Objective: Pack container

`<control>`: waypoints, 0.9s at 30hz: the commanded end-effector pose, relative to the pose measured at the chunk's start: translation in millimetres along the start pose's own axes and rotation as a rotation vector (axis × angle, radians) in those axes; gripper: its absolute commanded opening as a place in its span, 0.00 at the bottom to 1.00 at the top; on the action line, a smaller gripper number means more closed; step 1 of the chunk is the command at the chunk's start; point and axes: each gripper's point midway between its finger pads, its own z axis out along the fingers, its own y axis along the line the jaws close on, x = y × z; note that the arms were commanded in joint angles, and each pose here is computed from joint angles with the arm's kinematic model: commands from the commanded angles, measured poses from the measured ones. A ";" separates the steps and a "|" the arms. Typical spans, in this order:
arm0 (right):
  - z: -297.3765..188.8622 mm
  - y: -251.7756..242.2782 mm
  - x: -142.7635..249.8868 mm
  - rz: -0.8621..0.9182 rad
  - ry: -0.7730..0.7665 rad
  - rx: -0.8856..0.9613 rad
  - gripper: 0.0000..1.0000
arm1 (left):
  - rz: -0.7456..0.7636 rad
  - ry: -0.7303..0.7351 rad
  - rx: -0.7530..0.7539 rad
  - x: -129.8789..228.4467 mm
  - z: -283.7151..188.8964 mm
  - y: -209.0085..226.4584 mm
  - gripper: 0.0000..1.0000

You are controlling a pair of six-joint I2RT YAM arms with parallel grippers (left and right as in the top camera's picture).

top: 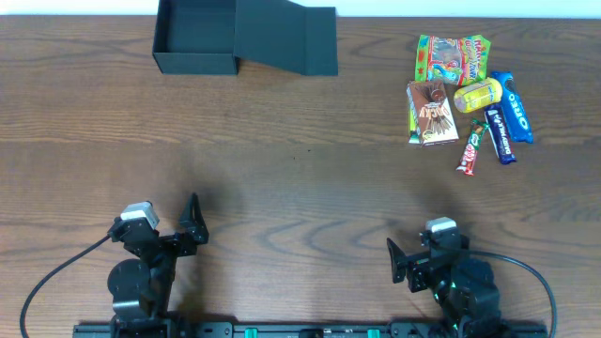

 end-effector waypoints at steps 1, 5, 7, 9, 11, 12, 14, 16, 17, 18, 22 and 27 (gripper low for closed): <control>0.9 -2.4 0.9 -0.005 -0.004 0.011 0.99 | -0.034 0.000 0.015 4.9 2.7 -0.5 0.95; 0.9 -2.4 0.9 -0.005 -0.004 0.011 0.99 | 0.034 -0.079 0.116 -15.8 0.9 -20.6 0.95; 0.9 -2.3 0.9 -0.005 -0.004 0.010 0.99 | 0.127 -0.144 0.141 -31.4 0.0 -28.0 0.95; 0.9 -2.4 0.9 -0.005 -0.004 0.011 0.99 | 0.172 -0.186 0.104 -43.5 1.2 -24.4 0.96; 0.9 -2.3 0.9 -0.005 -0.004 0.010 0.99 | 0.182 -0.191 -0.005 -54.8 4.0 -8.8 0.95; 0.9 -2.4 0.9 -0.005 -0.004 0.011 0.99 | 0.200 -0.181 -0.042 -59.2 5.4 -4.5 0.95; 0.9 -2.4 0.9 -0.005 -0.004 0.011 0.99 | 0.253 -0.141 -0.083 -69.4 11.4 -2.2 0.96; 0.9 -2.4 0.9 -0.005 -0.004 0.011 0.99 | 0.271 -0.090 -0.118 -79.3 21.8 -0.4 0.95; 0.9 -2.4 0.9 -0.005 -0.004 0.011 0.99 | 0.270 -0.070 -0.128 -82.6 26.7 0.3 0.95; 0.9 -2.4 0.9 -0.005 -0.004 0.011 0.99 | 0.269 -0.045 -0.138 -86.8 33.7 0.4 0.95; 0.9 -2.4 0.9 -0.005 -0.004 0.011 0.99 | 0.265 0.060 -0.158 -107.1 74.9 -1.8 0.95; 0.9 -2.4 0.9 -0.005 -0.004 0.011 0.99 | 0.257 0.207 -0.183 -118.2 139.1 1.2 0.95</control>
